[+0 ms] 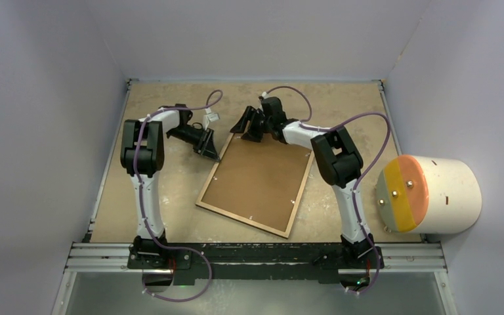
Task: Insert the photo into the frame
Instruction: Install the photo frame at the center of the board.
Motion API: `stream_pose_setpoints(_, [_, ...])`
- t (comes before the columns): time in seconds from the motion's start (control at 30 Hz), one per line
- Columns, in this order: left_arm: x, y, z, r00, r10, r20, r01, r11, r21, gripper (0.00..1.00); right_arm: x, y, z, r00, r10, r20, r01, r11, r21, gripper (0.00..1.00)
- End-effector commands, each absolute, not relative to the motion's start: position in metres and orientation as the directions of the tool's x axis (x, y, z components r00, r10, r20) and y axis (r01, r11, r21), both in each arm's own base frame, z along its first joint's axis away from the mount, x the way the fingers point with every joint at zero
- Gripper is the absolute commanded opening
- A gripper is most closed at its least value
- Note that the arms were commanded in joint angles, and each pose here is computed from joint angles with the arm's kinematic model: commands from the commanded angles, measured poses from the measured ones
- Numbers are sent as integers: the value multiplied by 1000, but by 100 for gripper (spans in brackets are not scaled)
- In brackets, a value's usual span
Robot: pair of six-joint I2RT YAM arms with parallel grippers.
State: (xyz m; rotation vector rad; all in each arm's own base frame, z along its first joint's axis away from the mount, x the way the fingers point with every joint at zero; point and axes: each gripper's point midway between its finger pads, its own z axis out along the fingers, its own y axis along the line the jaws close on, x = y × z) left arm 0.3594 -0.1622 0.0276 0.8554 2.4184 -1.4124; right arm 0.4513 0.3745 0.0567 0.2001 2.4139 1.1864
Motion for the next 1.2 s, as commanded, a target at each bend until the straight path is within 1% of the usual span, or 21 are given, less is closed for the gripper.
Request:
stream_pose_setpoints(0.0, [355,-158,14,-797,400,-452,593,378,-711,31,443,380,59,-902,309,-301,-51,617,785,65])
stream_pose_setpoints(0.9, [344,-155,15,-776,431,-461,616,358,-701,29,461,395,49,-895,368,-251,-3,558,830,61])
stream_pose_setpoints(1.17, [344,-155,15,-772,433,-465,621,358,-697,28,454,406,50,-919,341,-198,1,506,863,61])
